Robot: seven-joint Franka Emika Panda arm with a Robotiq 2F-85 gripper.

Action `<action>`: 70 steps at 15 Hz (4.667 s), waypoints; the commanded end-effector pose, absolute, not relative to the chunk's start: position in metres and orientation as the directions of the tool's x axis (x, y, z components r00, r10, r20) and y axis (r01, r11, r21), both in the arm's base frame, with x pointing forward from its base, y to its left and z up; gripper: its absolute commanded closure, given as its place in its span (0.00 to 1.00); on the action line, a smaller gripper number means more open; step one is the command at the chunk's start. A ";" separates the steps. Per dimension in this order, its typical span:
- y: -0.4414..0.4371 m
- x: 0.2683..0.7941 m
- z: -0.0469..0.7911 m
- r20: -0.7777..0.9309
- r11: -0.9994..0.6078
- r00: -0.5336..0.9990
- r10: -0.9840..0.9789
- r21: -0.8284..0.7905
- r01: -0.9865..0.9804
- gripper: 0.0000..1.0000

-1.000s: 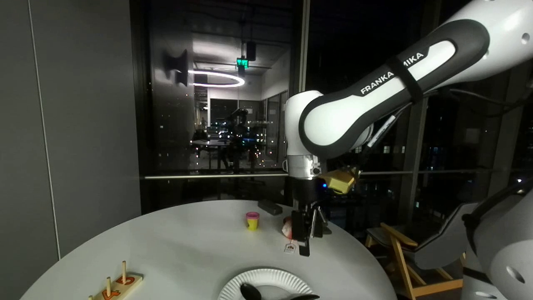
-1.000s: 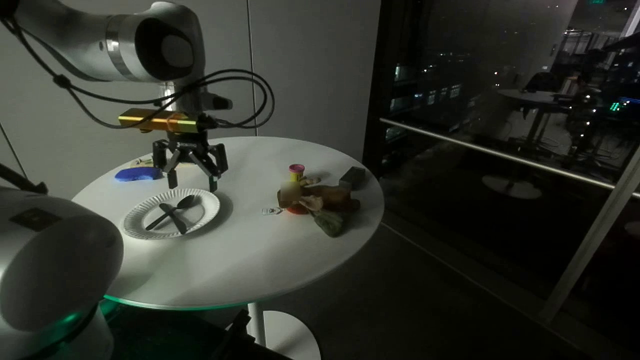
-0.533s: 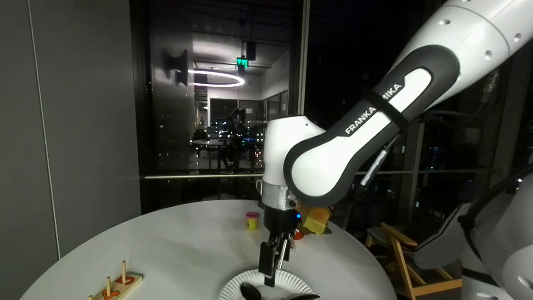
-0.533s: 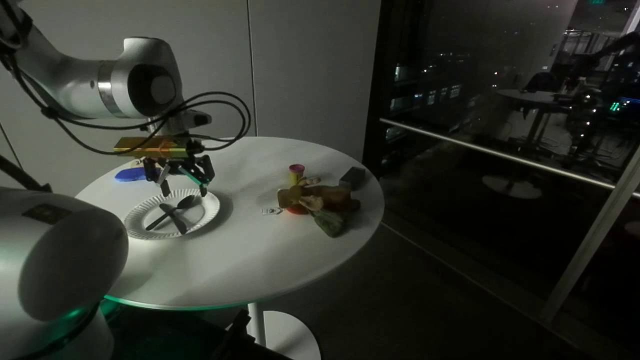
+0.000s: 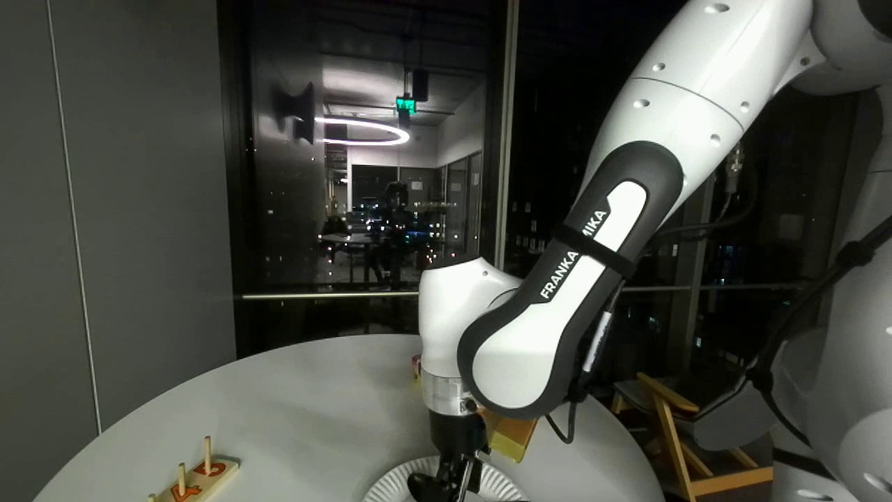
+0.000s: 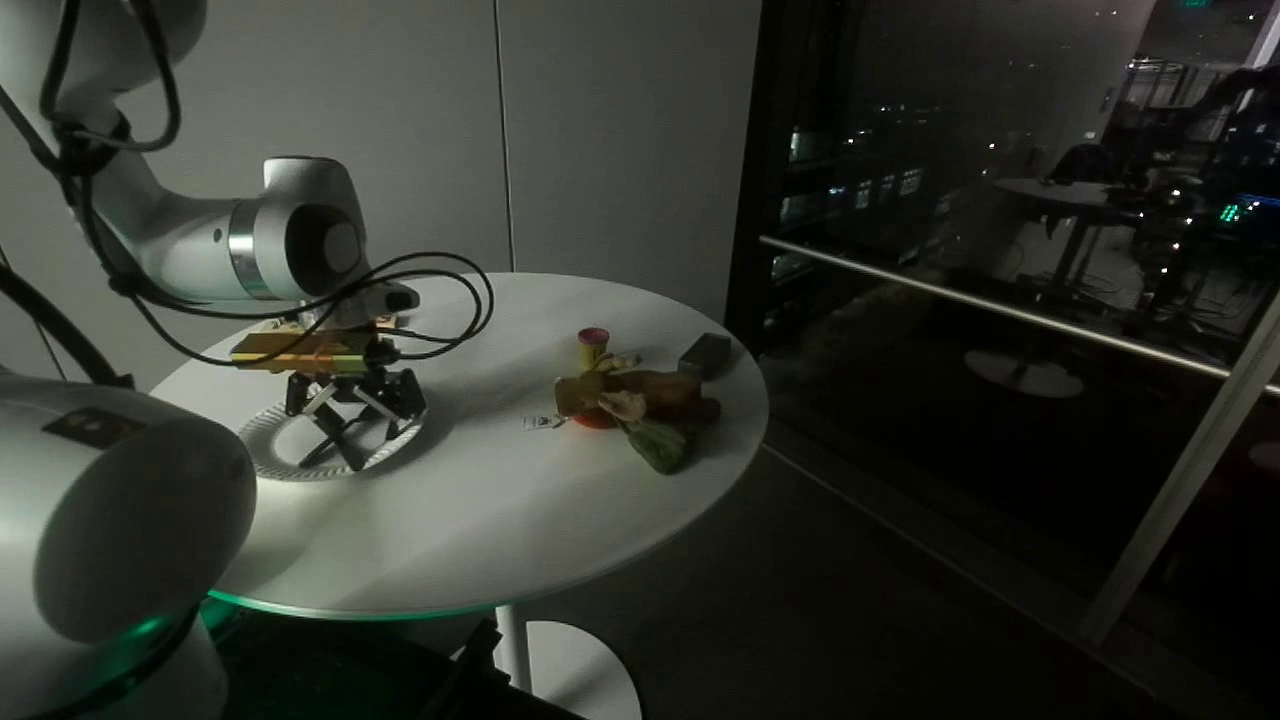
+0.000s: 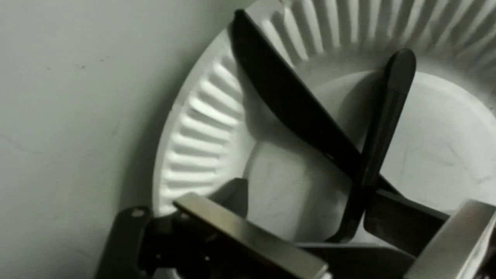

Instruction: Pick the black spoon and put it to the right of the white paper plate, pick the black knife and put it to the left of the white paper plate, pick the round red toy and put it on the white plate

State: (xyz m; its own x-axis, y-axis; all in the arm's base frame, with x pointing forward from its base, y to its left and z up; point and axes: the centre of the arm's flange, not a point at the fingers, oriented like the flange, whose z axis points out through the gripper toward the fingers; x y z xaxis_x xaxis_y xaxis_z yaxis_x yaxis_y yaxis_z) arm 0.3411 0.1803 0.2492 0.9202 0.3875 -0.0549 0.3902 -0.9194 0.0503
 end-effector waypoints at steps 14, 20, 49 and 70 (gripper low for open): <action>0.190 0.339 0.258 0.036 -0.896 0.930 0.365 0.285 0.341 0.88; 0.181 0.320 0.293 0.073 -0.894 0.932 0.356 0.318 0.316 0.89; 0.076 0.351 0.318 0.060 -0.988 0.997 0.038 0.149 0.029 0.27; 0.164 0.315 0.289 -0.233 -0.638 0.664 0.711 0.184 0.748 0.00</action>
State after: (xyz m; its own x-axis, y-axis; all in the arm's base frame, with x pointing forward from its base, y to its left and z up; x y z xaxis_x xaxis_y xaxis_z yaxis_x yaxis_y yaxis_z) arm 0.3245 0.1521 0.2968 0.6968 0.6757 -0.2407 0.7169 -0.6668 0.2033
